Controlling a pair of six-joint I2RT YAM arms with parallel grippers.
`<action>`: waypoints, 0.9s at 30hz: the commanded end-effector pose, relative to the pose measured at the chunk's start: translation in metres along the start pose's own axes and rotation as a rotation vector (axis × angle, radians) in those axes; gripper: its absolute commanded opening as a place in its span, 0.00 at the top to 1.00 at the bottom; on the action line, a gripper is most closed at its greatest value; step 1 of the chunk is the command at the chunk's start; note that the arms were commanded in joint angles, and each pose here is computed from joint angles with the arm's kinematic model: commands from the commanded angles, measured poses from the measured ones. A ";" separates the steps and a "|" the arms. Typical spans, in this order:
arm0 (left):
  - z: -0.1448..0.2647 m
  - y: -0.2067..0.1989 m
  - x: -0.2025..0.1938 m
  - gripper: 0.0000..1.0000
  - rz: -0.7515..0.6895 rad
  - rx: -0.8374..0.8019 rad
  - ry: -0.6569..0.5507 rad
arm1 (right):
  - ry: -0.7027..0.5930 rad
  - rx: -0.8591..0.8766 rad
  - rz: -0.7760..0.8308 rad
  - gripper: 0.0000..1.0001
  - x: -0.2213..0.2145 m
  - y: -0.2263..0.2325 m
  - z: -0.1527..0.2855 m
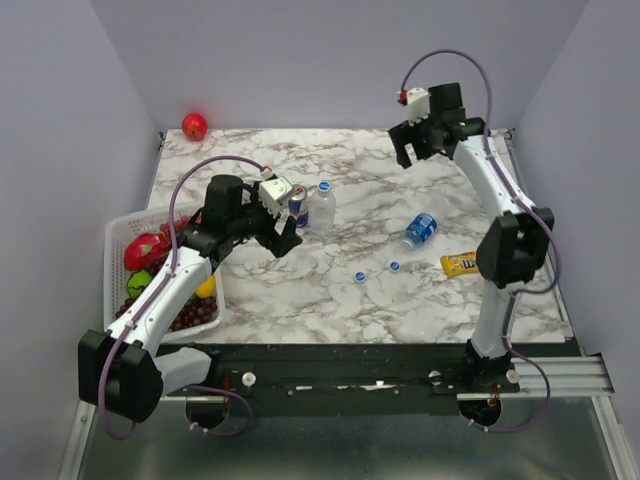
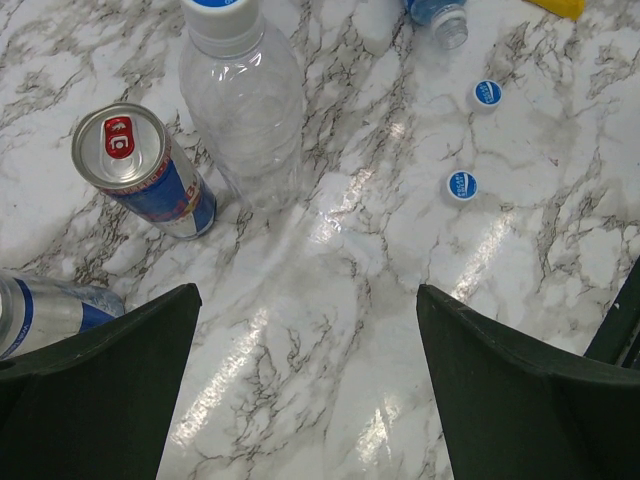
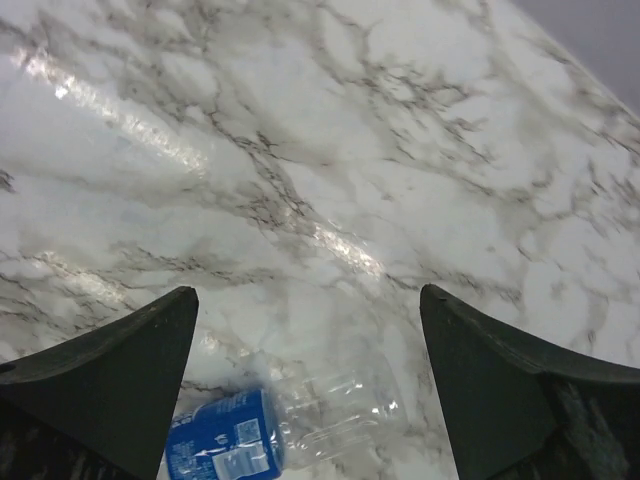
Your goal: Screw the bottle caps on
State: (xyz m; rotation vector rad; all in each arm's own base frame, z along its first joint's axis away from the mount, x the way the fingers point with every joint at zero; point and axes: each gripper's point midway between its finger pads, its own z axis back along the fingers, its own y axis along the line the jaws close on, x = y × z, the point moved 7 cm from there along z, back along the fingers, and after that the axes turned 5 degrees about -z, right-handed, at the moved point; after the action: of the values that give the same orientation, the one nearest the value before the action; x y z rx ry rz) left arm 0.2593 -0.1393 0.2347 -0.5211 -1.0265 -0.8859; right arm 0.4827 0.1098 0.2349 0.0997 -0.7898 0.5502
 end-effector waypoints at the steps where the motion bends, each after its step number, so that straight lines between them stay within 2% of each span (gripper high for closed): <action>1: -0.001 0.002 -0.002 0.01 0.018 0.026 -0.016 | 0.153 -0.162 -0.377 0.00 -0.051 0.012 0.050; 5: -0.005 0.005 0.001 0.01 0.040 0.033 -0.040 | 0.351 -0.226 -0.585 0.01 -0.109 0.028 0.053; 11: -0.003 0.005 0.001 0.01 0.042 0.035 -0.015 | 0.495 -0.221 -0.782 0.02 -0.148 0.025 0.048; 13: -0.001 0.005 0.000 0.01 0.036 0.041 -0.006 | 0.519 -0.251 -0.821 0.06 -0.152 0.020 0.050; 22: -0.009 0.007 -0.008 0.01 0.054 0.032 0.013 | 0.420 -0.169 -0.779 0.07 -0.126 0.012 0.051; 27: -0.013 0.010 -0.003 0.01 0.057 0.031 0.001 | 0.443 -0.281 -0.832 0.07 -0.136 0.003 0.064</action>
State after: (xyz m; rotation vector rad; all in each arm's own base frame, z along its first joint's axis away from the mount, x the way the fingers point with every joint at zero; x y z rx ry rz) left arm 0.2651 -0.1414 0.2190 -0.5293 -0.9881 -0.8336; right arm 0.3688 0.0455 0.1720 0.0784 -0.3141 -0.2492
